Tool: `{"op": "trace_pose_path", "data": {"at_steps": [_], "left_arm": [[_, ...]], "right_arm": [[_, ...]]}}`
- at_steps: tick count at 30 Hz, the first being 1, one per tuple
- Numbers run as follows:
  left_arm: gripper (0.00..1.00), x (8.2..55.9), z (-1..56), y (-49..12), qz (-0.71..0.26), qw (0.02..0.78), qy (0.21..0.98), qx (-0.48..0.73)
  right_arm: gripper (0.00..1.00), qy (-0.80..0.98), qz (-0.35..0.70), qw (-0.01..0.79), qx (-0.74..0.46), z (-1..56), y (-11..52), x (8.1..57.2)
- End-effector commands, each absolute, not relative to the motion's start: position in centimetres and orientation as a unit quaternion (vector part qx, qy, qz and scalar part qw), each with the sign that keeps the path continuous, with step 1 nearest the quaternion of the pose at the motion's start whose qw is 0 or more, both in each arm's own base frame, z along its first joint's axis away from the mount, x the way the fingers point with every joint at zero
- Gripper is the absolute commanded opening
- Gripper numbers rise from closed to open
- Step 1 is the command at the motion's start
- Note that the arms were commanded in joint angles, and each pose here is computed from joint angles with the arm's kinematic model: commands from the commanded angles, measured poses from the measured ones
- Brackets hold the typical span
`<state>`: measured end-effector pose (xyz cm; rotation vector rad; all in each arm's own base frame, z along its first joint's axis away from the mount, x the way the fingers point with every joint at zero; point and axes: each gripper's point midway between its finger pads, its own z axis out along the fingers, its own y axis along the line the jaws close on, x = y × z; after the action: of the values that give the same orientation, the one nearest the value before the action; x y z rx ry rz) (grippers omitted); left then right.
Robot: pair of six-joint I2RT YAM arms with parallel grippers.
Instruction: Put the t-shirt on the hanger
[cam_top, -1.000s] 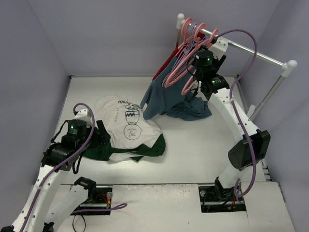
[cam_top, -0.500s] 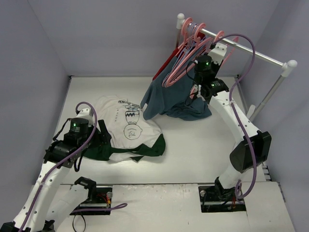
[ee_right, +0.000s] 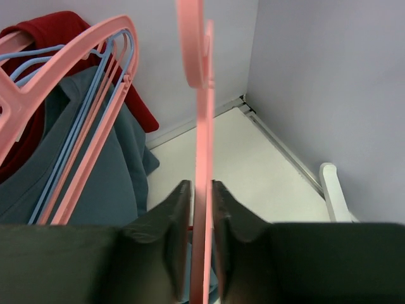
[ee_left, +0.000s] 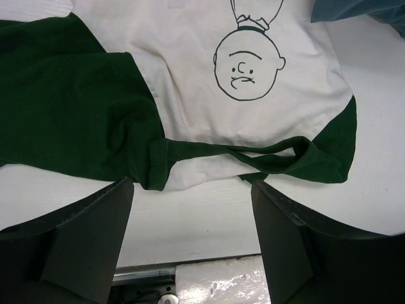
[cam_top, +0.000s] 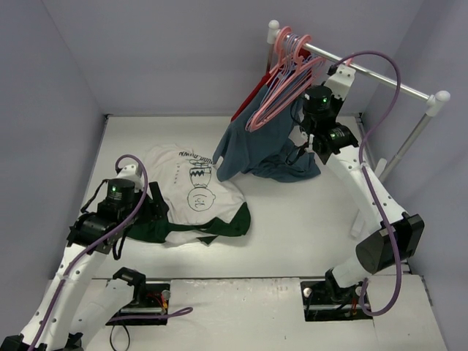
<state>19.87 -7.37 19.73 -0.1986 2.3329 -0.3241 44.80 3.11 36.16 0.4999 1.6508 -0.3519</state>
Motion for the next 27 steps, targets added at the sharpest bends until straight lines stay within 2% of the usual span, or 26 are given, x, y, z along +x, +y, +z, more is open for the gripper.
{"op": "trace_pose_path", "data": {"at_steps": [1, 3, 5, 8, 13, 18, 27], "left_arm": [[0.71, 20.5, 20.5, -7.7, -0.133, 0.39, 0.909, -0.069], [0.71, 20.5, 20.5, -7.7, -0.133, 0.39, 0.909, -0.068], [0.71, 20.6, 20.6, -7.7, -0.131, 0.39, 0.909, -0.067], [0.71, 20.7, 20.6, -7.7, -0.128, 0.389, 0.91, -0.064], [0.71, 20.9, 20.5, -7.7, -0.126, 0.389, 0.91, -0.062], [0.71, 21.1, 20.6, -7.8, -0.127, 0.39, 0.91, -0.061], [0.71, 21.6, 20.6, -8.0, -0.129, 0.392, 0.909, -0.059]], "right_arm": [[0.23, 0.695, -0.161, 0.656, 0.246, 38.4, 1.8, 43.3], [0.34, 0.695, -0.17, 0.653, 0.247, 38.3, 1.5, 43.1], [0.39, 0.697, -0.181, 0.649, 0.245, 38.1, 1.4, 43.1], [0.41, 0.697, -0.192, 0.645, 0.247, 38.0, 1.1, 43.0], [0.39, 0.696, -0.204, 0.642, 0.248, 37.9, 0.7, 42.6], [0.28, 0.703, -0.224, 0.63, 0.241, 37.6, 0.2, 41.8], [0.25, 0.706, -0.252, 0.62, 0.23, 37.5, -0.8, 40.4]]}}
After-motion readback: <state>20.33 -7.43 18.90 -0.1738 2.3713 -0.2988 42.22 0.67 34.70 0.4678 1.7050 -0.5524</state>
